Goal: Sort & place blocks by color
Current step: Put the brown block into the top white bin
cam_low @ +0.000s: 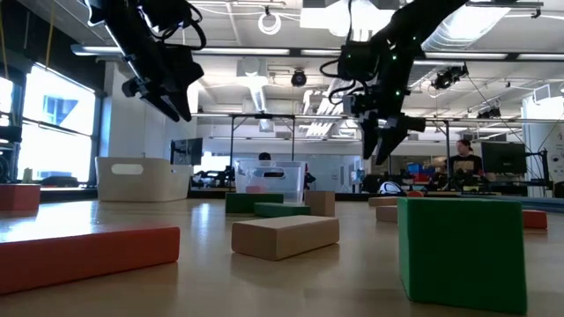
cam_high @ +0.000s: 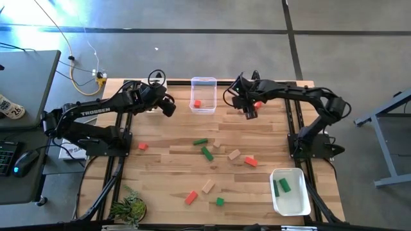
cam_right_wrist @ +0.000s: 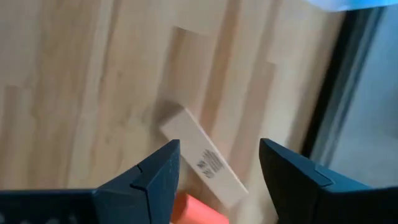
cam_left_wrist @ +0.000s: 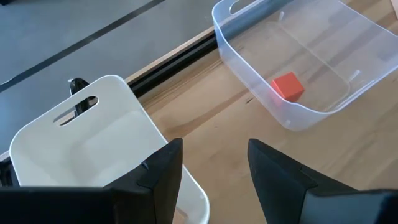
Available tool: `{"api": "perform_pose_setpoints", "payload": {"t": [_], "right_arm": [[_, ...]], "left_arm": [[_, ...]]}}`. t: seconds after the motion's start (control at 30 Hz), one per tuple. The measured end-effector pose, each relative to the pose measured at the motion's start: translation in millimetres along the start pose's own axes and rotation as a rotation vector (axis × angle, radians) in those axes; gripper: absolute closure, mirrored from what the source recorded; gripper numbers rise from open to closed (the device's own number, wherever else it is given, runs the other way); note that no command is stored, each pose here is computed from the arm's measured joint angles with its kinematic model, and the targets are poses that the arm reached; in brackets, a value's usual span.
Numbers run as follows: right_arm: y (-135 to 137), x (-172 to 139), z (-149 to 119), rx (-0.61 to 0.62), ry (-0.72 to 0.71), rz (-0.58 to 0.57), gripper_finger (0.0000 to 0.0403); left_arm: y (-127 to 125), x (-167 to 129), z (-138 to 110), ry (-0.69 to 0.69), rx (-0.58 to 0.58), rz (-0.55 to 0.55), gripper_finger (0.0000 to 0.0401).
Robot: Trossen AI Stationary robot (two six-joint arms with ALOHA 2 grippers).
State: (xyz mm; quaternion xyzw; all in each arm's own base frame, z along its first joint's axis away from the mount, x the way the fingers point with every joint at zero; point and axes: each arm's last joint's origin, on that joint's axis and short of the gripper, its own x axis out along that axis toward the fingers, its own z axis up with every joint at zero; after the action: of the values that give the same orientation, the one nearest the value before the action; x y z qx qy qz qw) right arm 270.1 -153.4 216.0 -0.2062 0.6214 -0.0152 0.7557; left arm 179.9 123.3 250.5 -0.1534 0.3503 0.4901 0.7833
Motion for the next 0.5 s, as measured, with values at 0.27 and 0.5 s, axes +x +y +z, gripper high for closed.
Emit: {"api": "perform_pose_setpoints", "payload": {"t": [0.27,0.5], "right_arm": [[3.2,17.3,2.3,0.002,0.013,0.075,0.0196],[6.7,37.7,2.7,-0.077,0.056,0.136,0.0197]], "left_arm": [[0.0,0.0,0.0,0.000,0.000,0.000,0.0233],[0.0,0.0,0.0,0.000,0.000,0.000,0.0233]]}}
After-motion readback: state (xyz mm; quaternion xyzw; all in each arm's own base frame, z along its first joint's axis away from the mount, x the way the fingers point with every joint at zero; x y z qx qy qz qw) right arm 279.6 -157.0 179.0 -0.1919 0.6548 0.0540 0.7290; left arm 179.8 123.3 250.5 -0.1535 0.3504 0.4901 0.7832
